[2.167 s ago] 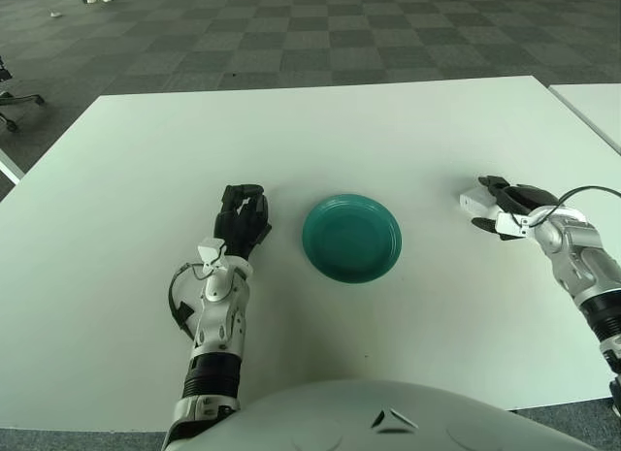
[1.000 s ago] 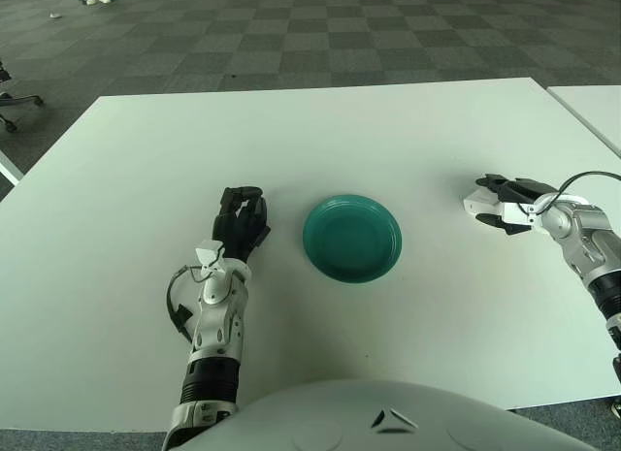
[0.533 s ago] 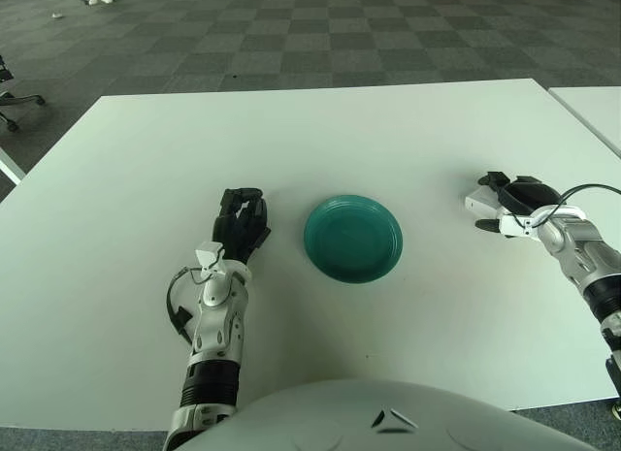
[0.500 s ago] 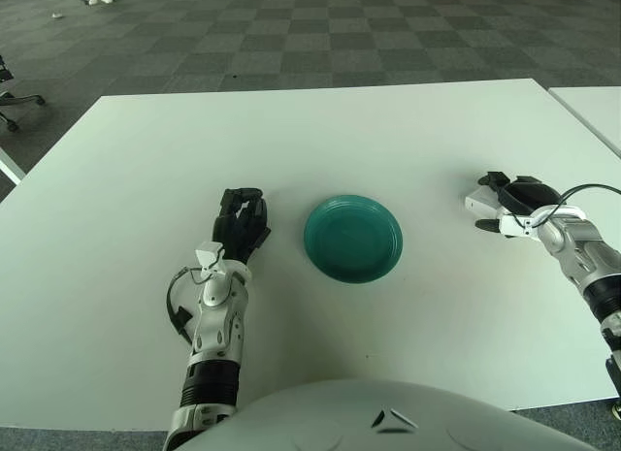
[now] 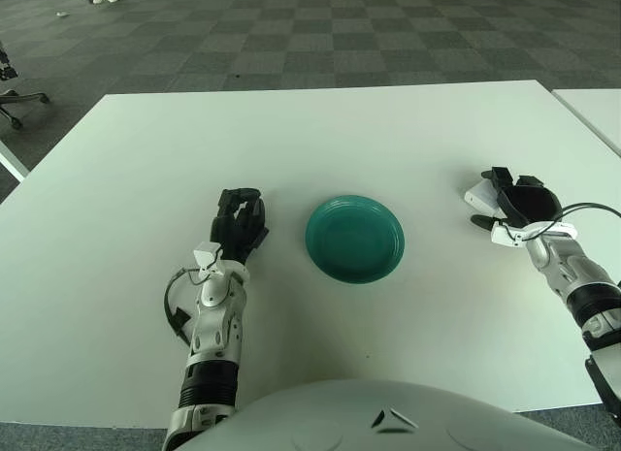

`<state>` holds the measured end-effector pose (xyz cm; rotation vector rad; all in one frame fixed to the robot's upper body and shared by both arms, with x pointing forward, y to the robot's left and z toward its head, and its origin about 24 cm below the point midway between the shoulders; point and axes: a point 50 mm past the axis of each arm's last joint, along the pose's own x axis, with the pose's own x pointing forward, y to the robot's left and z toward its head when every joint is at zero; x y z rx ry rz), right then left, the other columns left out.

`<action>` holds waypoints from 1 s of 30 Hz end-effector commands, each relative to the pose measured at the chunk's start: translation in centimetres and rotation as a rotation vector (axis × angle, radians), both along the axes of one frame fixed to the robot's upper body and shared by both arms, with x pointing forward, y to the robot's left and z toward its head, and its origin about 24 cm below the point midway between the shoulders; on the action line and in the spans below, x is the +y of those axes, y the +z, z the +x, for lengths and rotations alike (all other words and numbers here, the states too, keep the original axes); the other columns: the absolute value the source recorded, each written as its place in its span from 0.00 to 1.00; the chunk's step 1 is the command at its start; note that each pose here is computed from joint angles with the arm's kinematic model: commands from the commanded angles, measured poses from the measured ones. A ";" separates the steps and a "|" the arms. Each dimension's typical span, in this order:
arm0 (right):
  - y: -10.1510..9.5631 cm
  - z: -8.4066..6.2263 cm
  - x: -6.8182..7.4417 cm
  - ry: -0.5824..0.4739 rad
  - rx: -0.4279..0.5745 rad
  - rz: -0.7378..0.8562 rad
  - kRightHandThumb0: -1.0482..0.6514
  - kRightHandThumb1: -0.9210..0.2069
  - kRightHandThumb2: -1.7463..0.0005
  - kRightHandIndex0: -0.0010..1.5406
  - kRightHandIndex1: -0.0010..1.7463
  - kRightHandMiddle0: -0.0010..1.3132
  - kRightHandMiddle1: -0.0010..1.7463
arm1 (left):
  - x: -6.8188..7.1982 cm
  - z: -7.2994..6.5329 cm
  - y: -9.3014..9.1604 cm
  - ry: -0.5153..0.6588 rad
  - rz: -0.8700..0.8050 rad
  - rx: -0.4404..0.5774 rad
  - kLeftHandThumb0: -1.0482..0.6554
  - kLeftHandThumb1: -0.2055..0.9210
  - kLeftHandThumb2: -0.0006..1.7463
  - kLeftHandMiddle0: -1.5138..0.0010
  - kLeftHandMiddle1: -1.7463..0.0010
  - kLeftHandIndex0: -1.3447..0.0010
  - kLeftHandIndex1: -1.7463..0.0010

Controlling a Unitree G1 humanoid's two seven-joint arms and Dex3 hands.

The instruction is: Put the charger into the plate.

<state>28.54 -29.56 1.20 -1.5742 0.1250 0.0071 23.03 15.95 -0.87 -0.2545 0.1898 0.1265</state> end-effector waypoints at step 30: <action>1.4 2.6 -0.3 -0.024 -0.033 0.028 0.36 0.39 0.36 0.63 1.00 0.37 1.00 | 0.0 0.1 -1.4 0.004 -0.010 0.070 0.40 0.96 0.33 0.72 0.92 0.83 0.00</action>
